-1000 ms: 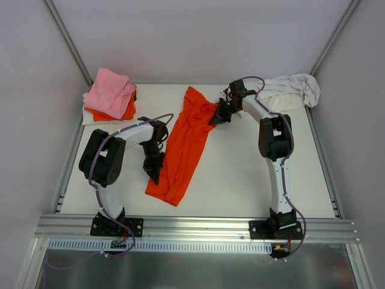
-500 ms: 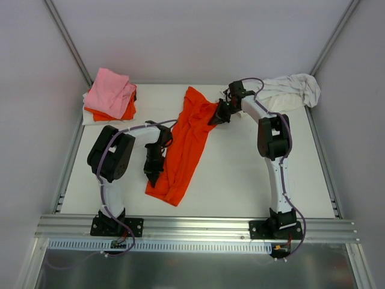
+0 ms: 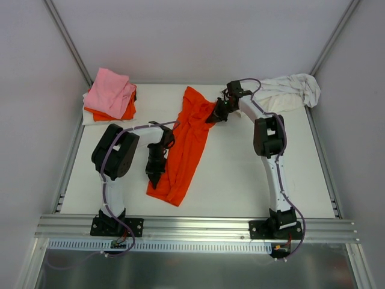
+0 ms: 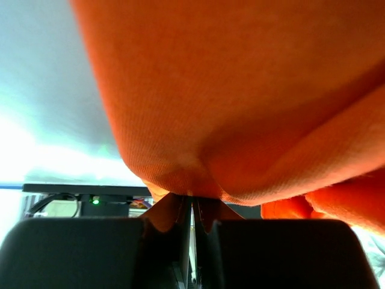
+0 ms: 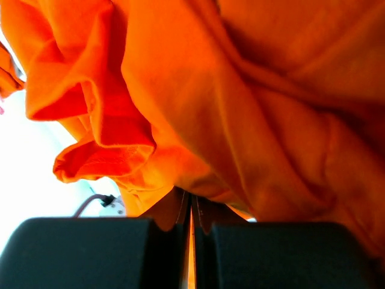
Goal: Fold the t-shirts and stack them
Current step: Rotate the tshirt 90 degrees
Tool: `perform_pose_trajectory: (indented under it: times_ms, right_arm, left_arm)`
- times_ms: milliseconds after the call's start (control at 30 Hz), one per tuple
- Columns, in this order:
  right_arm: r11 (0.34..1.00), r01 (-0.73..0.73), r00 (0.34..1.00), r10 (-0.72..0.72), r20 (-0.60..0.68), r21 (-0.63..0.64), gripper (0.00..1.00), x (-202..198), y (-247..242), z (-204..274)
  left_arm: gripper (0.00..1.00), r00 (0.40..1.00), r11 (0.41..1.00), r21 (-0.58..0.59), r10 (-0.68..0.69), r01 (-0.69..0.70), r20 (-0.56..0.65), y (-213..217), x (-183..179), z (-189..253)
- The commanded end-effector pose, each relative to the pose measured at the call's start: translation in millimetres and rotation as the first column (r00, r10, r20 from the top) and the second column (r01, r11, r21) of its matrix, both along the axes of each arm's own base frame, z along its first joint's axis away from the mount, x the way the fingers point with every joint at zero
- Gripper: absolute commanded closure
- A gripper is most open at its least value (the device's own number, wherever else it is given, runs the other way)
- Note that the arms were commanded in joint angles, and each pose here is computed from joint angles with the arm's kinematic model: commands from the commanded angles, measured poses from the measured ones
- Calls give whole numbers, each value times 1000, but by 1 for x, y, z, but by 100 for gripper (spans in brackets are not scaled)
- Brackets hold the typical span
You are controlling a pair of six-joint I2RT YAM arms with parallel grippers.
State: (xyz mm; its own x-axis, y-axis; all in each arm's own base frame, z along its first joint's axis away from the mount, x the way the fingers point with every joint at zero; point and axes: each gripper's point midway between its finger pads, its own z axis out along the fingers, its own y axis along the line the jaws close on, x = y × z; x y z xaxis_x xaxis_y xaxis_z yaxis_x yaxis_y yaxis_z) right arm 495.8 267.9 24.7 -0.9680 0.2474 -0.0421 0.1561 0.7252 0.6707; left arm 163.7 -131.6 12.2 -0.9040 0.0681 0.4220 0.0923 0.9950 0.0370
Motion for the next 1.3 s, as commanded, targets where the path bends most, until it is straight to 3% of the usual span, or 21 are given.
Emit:
perform_pose_trajectory:
  times_ms: [0,600,967,1000,1033,1067,1133,1167,1200,1267]
  right_arm:
    - [1000,16,1000,-16,-5,17,100,10,6,0]
    - [991,58,998,-62,28,119,100,41,22,2]
    - [981,43,998,-52,44,189,99,44,33,8]
    - [981,24,995,-42,91,190,89,46,32,23]
    - [983,17,994,-36,104,180,71,44,29,27]
    - [986,18,991,-39,128,164,39,45,24,33]
    - [990,-4,972,-28,233,139,18,45,13,77]
    - [995,16,972,-40,230,103,1,40,1,77]
    - [995,-2,950,-28,311,95,0,37,-5,114]
    - [999,14,946,-29,322,47,0,24,-24,126]
  left_arm:
    - [100,999,998,-64,10,-13,-36,-20,-5,1]
    - [100,994,972,-233,-1,-26,-113,-99,-23,14]
    - [100,994,969,-244,-48,22,-102,-118,-30,21]
    - [100,995,969,-245,-52,31,-83,-118,-28,24]
    - [100,996,967,-251,-58,40,-66,-118,-26,27]
    - [100,997,962,-269,-69,56,-38,-120,-22,32]
    - [100,993,941,-319,-96,111,62,-122,-13,53]
    - [100,976,920,-355,-104,167,190,-123,-1,75]
    - [84,956,911,-363,-95,196,277,-123,7,87]
    - [37,874,878,-402,-37,260,485,-125,28,126]
